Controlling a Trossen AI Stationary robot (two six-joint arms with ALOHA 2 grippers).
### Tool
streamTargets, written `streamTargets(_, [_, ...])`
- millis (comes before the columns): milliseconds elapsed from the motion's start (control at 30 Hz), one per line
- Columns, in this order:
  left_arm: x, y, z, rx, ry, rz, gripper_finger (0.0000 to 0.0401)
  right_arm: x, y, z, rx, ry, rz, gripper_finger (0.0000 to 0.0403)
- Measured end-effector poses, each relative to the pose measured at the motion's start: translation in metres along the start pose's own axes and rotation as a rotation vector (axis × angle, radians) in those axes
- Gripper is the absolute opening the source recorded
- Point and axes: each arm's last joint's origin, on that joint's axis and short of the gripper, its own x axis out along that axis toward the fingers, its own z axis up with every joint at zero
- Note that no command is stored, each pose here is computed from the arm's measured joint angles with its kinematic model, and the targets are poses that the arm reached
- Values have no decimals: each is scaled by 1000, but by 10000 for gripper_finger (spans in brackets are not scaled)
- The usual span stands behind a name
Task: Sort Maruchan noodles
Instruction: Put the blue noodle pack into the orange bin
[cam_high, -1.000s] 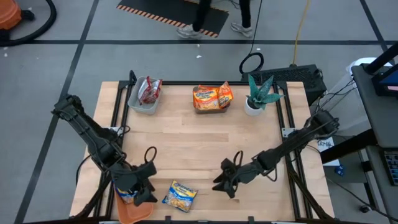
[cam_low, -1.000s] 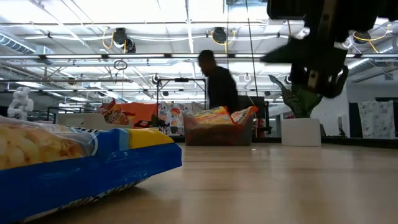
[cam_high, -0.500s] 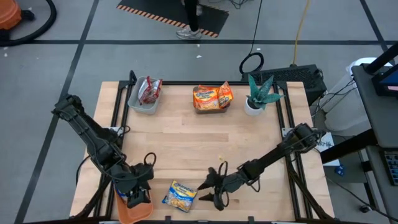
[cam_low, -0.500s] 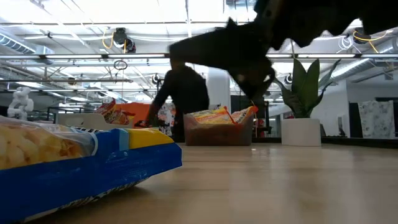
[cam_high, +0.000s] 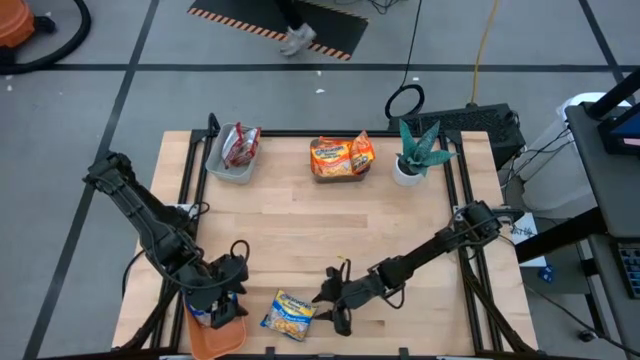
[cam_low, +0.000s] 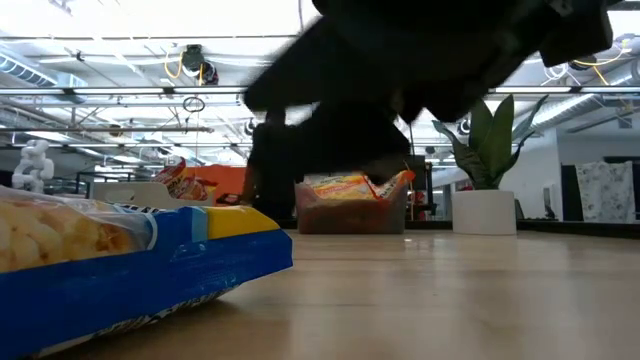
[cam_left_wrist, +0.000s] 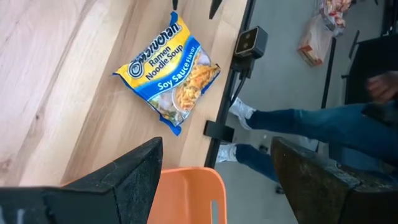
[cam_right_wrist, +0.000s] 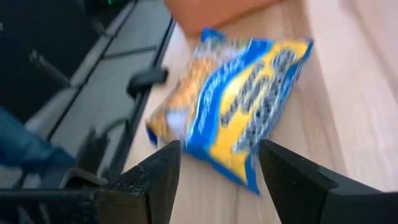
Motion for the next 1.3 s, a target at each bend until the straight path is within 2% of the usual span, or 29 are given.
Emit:
streamTargets(267, [0,0,0,-40,-10,7,301,2,-6,-8,-137,93,3,210])
streamTargets(467, [0,0,1,-45,-30,13,301,16,-17,-26,-150,118,-13,210])
streamTargets(733, [0,-2,2,-152,-39,-12,301,23,-19,-33,-157,114,16,202])
streamTargets(1000, [0,-2,3,-232,-78,-7,301,24,-25,-28,-185,109,57,123])
streamTargets(1300, [0,0,7,-267,-143,12,301,24,-32,-21,-126,97,68,10])
